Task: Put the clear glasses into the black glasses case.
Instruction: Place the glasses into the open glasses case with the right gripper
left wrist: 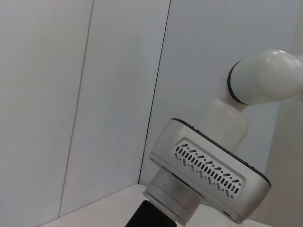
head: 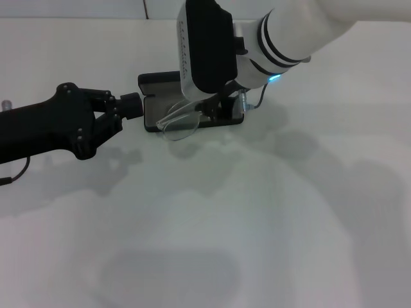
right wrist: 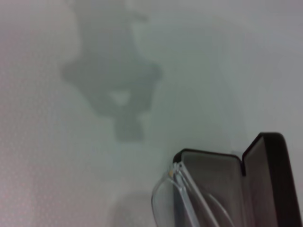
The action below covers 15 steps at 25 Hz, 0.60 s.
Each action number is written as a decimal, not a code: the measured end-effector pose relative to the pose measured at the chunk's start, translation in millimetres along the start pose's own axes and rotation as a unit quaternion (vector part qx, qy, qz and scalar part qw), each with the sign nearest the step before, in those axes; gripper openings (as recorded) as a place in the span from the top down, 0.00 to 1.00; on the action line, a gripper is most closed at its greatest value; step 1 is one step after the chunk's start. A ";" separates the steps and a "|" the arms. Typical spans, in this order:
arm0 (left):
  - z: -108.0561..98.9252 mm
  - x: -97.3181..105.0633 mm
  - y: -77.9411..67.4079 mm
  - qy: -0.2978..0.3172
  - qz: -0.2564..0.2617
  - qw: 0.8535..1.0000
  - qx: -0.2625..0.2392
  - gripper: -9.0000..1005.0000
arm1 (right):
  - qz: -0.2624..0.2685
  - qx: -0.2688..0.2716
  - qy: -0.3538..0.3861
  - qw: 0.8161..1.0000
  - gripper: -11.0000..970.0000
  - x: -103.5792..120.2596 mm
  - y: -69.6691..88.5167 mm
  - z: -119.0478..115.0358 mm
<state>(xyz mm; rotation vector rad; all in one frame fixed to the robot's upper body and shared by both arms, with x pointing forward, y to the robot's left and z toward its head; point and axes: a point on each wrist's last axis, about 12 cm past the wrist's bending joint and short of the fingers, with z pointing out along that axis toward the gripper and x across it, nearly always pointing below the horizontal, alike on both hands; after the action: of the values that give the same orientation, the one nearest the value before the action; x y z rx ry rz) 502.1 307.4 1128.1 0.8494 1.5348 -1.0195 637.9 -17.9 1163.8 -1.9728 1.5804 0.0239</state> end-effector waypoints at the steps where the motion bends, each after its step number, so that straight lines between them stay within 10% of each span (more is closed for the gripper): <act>1: -0.1 0.0 0.0 0.000 0.000 1.000 0.000 0.91 | 0.001 0.002 -0.002 1.000 0.87 0.4 0.0 0.1; 15: 2.9 -2.4 1.3 -0.002 -0.003 1.000 0.002 0.90 | -0.010 0.000 0.013 1.000 0.87 6.8 4.6 3.9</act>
<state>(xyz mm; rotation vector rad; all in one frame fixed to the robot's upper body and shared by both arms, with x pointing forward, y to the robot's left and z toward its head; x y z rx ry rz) 504.8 305.2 1130.0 0.8464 1.5320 -1.0287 637.2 -22.7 1156.1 -1.9961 1.5772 -0.0094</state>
